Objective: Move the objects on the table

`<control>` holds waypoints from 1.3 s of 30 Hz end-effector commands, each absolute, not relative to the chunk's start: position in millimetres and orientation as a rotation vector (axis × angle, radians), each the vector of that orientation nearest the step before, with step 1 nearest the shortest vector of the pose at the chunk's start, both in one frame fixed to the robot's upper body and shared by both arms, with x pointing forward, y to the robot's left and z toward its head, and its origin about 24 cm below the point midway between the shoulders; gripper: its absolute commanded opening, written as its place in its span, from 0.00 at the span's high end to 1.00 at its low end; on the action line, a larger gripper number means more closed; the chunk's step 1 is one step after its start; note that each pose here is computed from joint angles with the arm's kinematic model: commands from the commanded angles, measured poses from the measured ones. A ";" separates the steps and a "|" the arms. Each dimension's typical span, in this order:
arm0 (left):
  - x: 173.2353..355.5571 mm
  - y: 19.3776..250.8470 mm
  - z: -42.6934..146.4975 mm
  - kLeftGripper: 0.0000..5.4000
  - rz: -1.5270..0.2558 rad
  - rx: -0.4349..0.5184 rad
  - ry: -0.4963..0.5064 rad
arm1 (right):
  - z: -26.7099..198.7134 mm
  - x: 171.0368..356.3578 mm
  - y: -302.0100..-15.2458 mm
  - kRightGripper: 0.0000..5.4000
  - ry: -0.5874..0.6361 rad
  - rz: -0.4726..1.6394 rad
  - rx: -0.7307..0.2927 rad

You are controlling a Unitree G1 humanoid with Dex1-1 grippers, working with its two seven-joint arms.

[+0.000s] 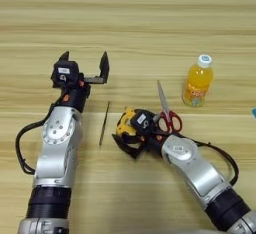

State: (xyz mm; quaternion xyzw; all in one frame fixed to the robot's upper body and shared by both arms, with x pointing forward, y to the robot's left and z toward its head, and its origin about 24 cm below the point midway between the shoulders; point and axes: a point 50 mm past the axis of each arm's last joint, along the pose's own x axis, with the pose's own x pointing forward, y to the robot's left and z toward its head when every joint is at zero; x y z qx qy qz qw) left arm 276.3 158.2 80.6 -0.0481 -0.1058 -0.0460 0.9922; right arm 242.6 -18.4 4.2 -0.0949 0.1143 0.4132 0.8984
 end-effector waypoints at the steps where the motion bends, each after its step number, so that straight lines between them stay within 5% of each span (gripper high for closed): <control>1: 274.8 158.2 80.6 0.00 -0.087 -0.089 -0.209 | 6.6 244.5 -17.7 0.05 0.223 0.856 -0.204; 21: 275.1 158.3 80.0 0.00 -0.082 -0.088 -0.205 | 35.9 234.9 -33.5 0.01 0.127 0.815 -0.187; 39: 277.4 158.6 78.2 0.00 -0.079 -0.081 -0.196 | 57.1 203.5 -119.7 0.01 0.172 0.584 -0.165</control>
